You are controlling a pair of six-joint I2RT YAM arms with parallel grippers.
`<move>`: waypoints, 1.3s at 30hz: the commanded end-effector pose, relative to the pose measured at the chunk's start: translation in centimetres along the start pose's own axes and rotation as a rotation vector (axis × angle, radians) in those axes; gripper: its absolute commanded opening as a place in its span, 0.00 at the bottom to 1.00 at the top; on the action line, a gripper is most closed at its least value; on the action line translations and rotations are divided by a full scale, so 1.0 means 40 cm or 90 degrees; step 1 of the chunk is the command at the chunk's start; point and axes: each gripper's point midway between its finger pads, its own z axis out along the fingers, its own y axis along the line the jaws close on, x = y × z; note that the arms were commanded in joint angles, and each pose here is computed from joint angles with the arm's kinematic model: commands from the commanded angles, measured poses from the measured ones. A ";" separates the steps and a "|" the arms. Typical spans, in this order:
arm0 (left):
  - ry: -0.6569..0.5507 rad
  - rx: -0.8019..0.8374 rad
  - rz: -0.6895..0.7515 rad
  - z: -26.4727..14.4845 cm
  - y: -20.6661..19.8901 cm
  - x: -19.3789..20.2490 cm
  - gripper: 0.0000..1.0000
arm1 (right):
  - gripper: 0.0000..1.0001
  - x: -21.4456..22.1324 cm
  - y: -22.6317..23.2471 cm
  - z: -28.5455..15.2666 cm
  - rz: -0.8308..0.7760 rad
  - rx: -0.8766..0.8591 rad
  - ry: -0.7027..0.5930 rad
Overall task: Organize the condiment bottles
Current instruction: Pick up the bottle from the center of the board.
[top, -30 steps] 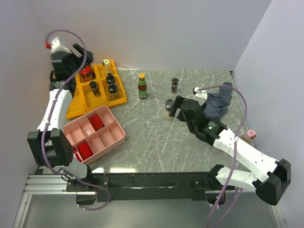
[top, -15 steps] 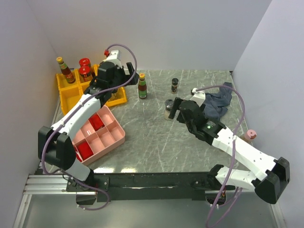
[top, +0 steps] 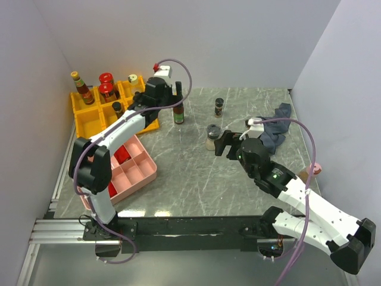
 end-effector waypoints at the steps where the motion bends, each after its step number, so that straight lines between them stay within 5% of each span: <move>1: -0.071 -0.017 0.032 0.019 -0.030 -0.088 0.91 | 1.00 -0.022 0.014 0.006 -0.002 -0.019 -0.025; 28: -0.080 -0.038 0.058 0.159 -0.040 -0.038 0.56 | 1.00 -0.017 0.011 0.011 -0.005 -0.016 -0.025; 39: -0.087 -0.027 0.046 0.122 -0.052 -0.067 0.01 | 1.00 -0.020 0.014 0.008 -0.003 -0.019 -0.027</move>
